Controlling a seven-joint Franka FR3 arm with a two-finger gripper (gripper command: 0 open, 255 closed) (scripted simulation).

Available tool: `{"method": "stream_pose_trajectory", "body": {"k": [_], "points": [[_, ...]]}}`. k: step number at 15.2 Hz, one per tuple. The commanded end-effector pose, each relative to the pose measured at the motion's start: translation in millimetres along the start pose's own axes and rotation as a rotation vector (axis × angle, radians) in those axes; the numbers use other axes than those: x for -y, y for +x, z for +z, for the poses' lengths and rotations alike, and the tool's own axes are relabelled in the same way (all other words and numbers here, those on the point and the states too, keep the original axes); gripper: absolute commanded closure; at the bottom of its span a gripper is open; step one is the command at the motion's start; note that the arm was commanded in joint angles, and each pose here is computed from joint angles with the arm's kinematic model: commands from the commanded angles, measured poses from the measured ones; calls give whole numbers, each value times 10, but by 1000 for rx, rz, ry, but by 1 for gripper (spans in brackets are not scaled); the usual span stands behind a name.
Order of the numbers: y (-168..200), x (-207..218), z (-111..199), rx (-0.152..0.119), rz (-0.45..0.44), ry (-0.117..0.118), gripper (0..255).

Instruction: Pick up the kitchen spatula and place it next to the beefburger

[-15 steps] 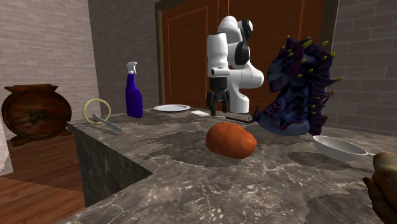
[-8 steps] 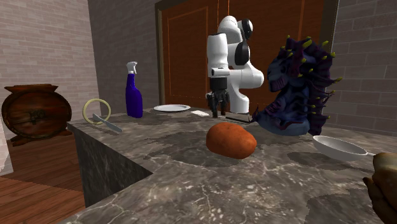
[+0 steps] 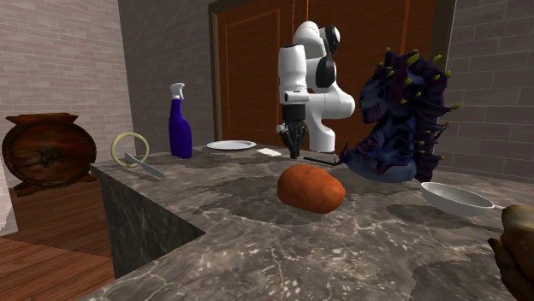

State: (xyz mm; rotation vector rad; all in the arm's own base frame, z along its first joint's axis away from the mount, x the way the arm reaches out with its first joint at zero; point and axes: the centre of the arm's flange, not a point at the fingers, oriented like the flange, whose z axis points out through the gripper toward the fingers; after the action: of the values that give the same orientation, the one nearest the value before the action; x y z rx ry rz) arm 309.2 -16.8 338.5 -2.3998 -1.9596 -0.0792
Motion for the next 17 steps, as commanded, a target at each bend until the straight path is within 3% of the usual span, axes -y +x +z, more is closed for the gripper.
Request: {"method": "stream_pose_trajectory", "body": {"k": [1,17], "points": [[0,0,0,0,0,0,255],[56,1,-843,0,0,0,255]]}}
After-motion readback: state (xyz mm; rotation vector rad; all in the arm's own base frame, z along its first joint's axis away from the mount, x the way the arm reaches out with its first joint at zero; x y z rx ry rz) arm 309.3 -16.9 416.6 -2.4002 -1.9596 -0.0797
